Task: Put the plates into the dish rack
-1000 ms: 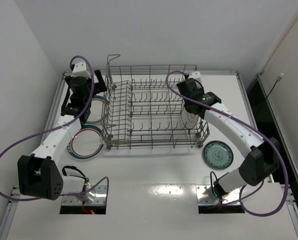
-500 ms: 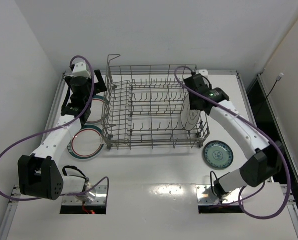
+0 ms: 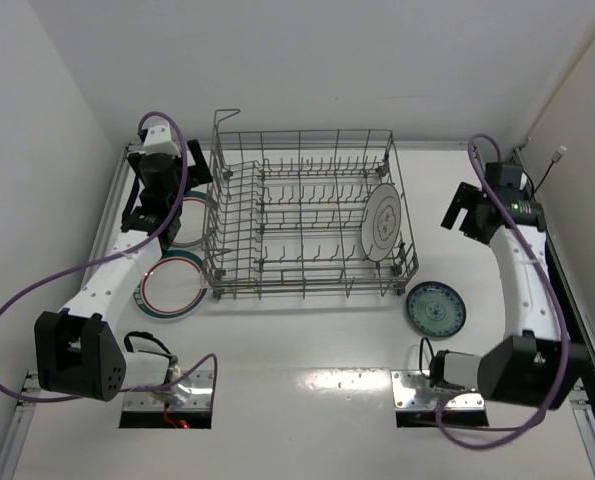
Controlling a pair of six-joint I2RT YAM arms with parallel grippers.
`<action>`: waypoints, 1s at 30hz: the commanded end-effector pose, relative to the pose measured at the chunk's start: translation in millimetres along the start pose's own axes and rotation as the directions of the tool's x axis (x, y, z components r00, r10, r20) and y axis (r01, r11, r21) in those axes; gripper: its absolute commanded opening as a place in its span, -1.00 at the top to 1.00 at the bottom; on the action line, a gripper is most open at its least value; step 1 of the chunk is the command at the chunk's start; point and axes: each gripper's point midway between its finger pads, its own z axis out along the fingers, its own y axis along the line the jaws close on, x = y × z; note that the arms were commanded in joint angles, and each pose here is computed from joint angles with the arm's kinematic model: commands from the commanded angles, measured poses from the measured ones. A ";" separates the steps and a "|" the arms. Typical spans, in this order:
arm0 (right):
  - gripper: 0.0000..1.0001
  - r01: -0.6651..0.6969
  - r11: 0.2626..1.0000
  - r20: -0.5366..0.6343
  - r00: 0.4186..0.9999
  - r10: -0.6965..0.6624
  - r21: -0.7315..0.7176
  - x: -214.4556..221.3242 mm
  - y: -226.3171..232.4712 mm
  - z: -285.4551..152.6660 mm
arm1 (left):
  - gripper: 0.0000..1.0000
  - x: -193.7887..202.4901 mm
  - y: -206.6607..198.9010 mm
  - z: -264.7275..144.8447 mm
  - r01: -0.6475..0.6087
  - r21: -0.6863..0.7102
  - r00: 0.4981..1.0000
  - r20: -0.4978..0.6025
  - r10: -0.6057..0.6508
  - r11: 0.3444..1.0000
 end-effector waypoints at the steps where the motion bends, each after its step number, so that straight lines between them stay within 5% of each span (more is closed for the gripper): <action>1: -1.00 -0.090 0.993 -0.155 0.985 0.078 -0.074 21.0 3.3 35.2 | -1.00 -30.9 -6.2 -7.7 0.025 0.023 0.997 0.079 -0.027 0.999; 4: -1.00 -0.263 0.953 -0.356 0.914 0.196 -0.150 67.9 1.4 60.0 | -1.00 -35.4 -6.9 -8.0 0.028 0.025 0.996 0.087 -0.030 0.999; 7: -1.00 -0.307 0.948 -0.438 0.866 0.241 -0.084 93.4 -17.4 76.3 | -1.00 -37.6 -7.2 -8.4 0.028 0.025 0.996 0.087 -0.030 0.999; 25: -0.93 -0.146 0.977 -0.636 0.742 0.212 0.156 167.9 -74.2 76.3 | -1.00 -40.5 -2.5 -8.7 0.040 -0.005 0.995 0.091 -0.039 0.999; 30: -0.69 -0.128 0.986 -0.723 0.671 0.165 0.105 188.9 -67.7 84.8 | -1.00 -40.5 -2.5 -8.7 0.040 -0.005 0.995 0.091 -0.039 0.999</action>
